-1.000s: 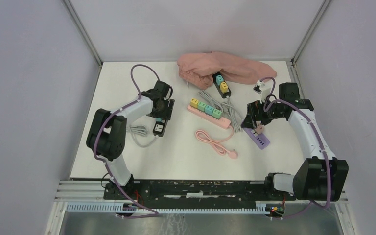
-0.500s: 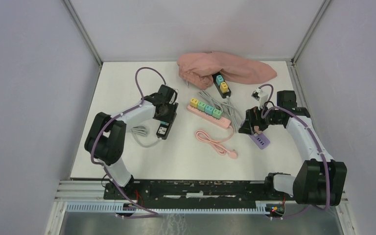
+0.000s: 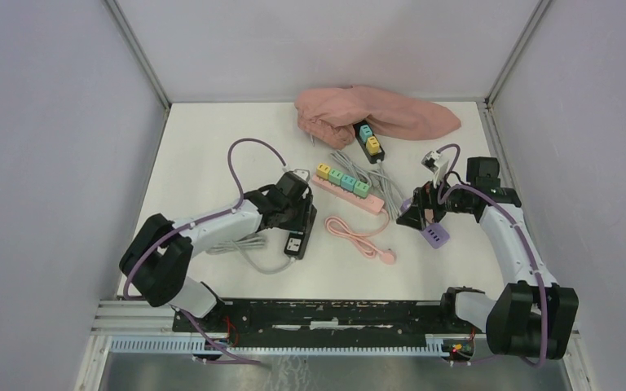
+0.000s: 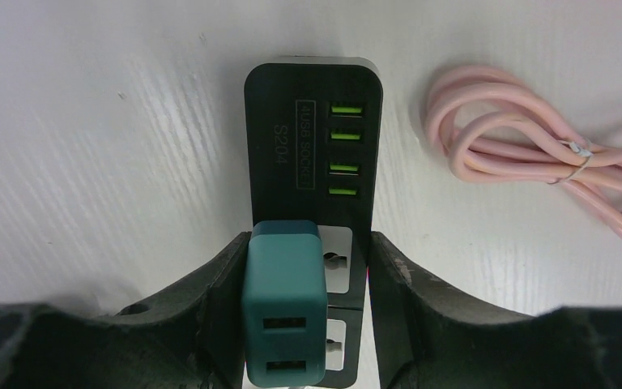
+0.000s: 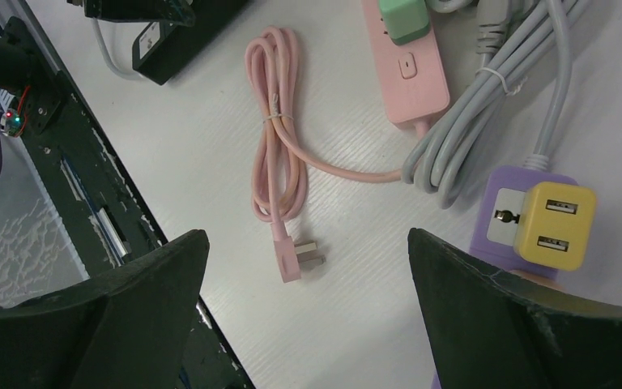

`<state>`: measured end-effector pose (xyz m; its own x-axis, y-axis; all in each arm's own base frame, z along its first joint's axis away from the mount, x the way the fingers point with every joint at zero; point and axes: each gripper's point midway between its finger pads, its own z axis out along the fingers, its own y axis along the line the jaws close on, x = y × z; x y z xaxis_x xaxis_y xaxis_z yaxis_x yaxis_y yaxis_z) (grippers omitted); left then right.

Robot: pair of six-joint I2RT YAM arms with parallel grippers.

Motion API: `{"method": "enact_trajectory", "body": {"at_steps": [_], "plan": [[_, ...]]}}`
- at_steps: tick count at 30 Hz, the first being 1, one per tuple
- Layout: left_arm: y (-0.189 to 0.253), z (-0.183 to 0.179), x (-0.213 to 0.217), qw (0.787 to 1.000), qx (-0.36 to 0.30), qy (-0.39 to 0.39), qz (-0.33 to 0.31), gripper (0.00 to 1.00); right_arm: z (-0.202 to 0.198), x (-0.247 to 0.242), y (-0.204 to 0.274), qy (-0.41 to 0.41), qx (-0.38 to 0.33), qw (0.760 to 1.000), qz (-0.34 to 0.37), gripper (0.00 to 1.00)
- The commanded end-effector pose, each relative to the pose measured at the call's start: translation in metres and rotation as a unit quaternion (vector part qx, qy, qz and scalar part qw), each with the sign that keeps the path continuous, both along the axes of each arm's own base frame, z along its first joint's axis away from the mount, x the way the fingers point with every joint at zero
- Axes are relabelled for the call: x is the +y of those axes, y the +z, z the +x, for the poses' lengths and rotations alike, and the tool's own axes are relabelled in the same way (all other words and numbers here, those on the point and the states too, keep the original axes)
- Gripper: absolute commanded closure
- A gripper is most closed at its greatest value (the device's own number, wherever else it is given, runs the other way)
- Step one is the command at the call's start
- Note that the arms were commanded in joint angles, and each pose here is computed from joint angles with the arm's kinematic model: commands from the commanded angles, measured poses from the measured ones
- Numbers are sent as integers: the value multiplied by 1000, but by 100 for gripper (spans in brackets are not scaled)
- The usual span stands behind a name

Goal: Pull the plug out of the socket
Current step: Move the socket to the center of the board.

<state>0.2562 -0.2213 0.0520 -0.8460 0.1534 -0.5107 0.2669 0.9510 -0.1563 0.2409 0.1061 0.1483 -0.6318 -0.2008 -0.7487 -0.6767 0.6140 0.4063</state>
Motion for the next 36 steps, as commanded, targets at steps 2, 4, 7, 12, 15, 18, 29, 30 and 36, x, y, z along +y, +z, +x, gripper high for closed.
{"method": "enact_trajectory", "body": {"at_steps": [2,4,7,12,15,18,29,30,36], "plan": [[25,8,-20,995,-41,59,-63,88,-2,6,12,30,-43,998,18,0],[25,4,-24,995,-38,53,-69,80,-3,6,11,33,-44,998,17,0],[24,-3,-31,995,-34,44,-79,69,-5,6,12,36,-47,998,16,0],[35,-2,-33,994,-50,38,-87,46,-7,6,15,39,-55,998,17,0],[49,0,-35,993,-64,34,-97,38,-9,5,16,42,-57,997,18,0],[65,1,-35,991,-78,28,-109,30,-11,5,18,45,-59,997,22,0],[128,-14,-12,977,-161,-8,-140,12,-23,4,26,68,-78,993,52,0],[129,-18,-8,976,-166,-11,-140,9,-24,4,27,69,-79,993,57,0],[131,-41,6,962,-210,-62,-163,1,-33,2,29,78,-104,988,87,0]]}}
